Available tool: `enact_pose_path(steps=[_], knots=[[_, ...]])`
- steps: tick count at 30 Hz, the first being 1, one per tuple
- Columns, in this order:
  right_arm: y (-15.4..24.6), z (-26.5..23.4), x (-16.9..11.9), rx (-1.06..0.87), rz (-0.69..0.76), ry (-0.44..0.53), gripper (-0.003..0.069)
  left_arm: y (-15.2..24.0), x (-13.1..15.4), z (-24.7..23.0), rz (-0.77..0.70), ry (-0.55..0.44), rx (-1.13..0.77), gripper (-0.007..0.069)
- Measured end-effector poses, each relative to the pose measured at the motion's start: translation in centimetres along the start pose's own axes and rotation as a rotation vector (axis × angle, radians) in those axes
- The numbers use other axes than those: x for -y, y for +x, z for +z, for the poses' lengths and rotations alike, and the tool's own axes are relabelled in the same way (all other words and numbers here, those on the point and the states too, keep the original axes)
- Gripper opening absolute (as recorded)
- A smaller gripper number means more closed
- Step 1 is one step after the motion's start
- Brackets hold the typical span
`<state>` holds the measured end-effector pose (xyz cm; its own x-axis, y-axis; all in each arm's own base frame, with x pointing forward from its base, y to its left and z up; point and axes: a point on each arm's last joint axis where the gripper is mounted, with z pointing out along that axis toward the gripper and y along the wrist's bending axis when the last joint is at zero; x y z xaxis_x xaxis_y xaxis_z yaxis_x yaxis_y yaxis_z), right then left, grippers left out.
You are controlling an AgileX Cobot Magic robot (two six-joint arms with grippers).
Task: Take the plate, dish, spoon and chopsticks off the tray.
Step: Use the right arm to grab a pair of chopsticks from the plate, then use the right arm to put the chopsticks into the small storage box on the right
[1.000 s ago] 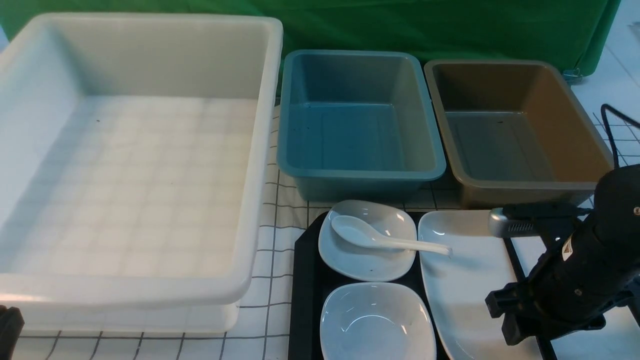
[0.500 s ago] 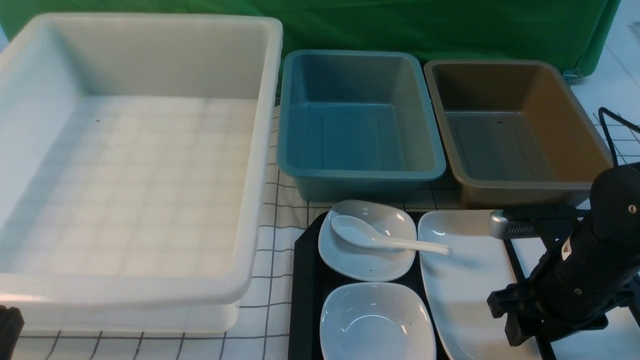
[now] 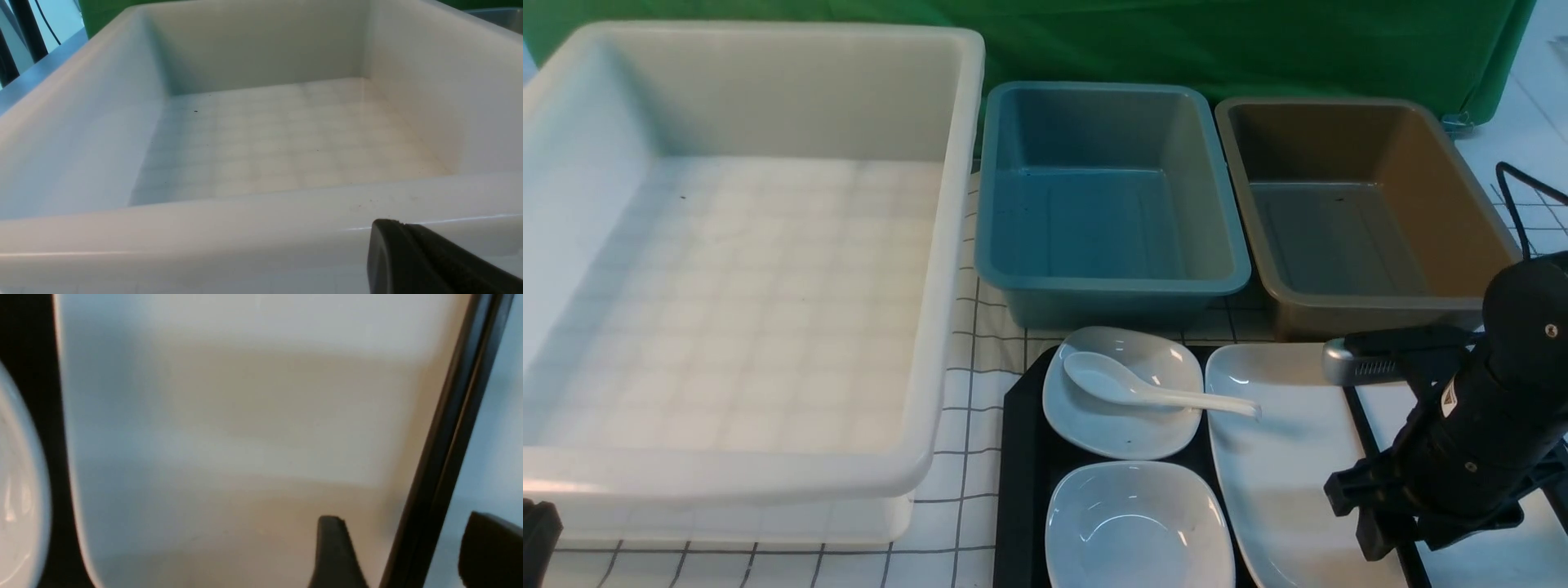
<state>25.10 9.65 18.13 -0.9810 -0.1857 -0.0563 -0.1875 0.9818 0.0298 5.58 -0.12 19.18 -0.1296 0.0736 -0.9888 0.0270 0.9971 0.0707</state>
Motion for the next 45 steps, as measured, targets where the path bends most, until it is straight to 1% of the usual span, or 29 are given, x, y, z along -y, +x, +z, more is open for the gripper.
enact_pose_path(steps=[9,11,13,15,18,19,24,27,28,31,32,33,35,36,37,38,40,41,42,43,45], knots=[[-0.3,1.7,0.0,-0.053,0.0,0.011,0.0412,0.0,0.0,0.0,0.0,0.0,0.0,0.0021],[-0.3,1.8,0.0,-0.057,-0.001,0.012,0.0384,0.0,0.0,0.0,0.0,0.0,0.0,0.0021],[-0.3,1.9,0.0,-0.062,-0.002,0.013,0.0339,0.0,0.0,0.0,0.0,0.0,0.0,0.0021],[-0.3,1.9,0.0,-0.061,-0.007,0.013,0.0272,0.0,0.0,0.0,0.001,0.0,0.0,0.0021],[-0.3,1.9,0.0,-0.061,-0.024,0.014,0.0139,0.0,0.0,0.0,0.001,0.0,0.0,0.0021],[-0.3,1.9,0.0,-0.062,-0.027,0.014,0.0124,0.0,0.0,0.0,0.001,0.0,0.0,0.0021],[0.3,1.3,0.1,-0.094,-0.04,0.017,0.0129,0.0,0.0,0.0,0.001,0.0,0.0,0.0021],[1.2,-0.1,0.2,-0.131,-0.056,0.021,0.0129,0.0,0.0,0.0,0.001,0.0,0.0,0.0021],[1.9,-1.4,0.3,-0.132,-0.068,0.02,0.0129,0.0,0.0,0.0,0.001,0.0,0.0,0.0021],[2.7,-3.5,0.4,-0.089,-0.088,0.012,0.0129,0.0,0.0,0.0,0.001,0.0,0.0,0.0021],[3.2,-5.4,0.5,-0.032,-0.103,0.006,0.0129,0.0,0.0,0.0,0.001,0.0,0.0,0.0021],[3.2,-5.7,0.5,-0.022,-0.103,0.005,0.0129,0.0,0.0,0.0,0.001,0.0,0.0,0.0021],[2.9,-9.6,0.5,0.145,-0.122,0.003,0.0129,0.0,0.0,0.0,0.001,0.0,0.0,0.0021],[2.9,-9.7,0.5,0.151,-0.124,0.003,0.0129,0.0,0.0,0.0,0.001,0.0,0.0,0.0021],[2.5,-11.2,0.5,0.215,-0.126,0.006,0.0129,0.0,0.0,0.0,0.001,0.0,0.0,0.0021],[1.1,-13.8,0.7,0.336,-0.115,0.007,0.0129,0.0,0.0,0.0,0.001,0.0,0.0,0.0021],[-0.8,-15.7,1.2,0.43,-0.085,0.006,0.0129,0.0,0.0,0.0,-0.001,0.0,0.0,0.0021],[-1.0,-15.9,1.3,0.438,-0.081,0.006,0.0129,0.0,0.0,0.0,-0.001,0.0,0.0,0.0021],[-3.3,-17.2,2.2,0.508,-0.042,0.015,0.0129,0.0,0.0,0.0,0.0,0.0,0.0,0.0021],[-3.9,-17.0,2.3,0.508,-0.038,0.017,0.0129,0.0,0.0,0.0,0.0,0.0,0.0,0.0021],[-8.2,-16.7,3.9,0.557,0.015,0.037,0.0129,0.0,0.0,0.0,0.0,0.0,0.0,0.0021]])
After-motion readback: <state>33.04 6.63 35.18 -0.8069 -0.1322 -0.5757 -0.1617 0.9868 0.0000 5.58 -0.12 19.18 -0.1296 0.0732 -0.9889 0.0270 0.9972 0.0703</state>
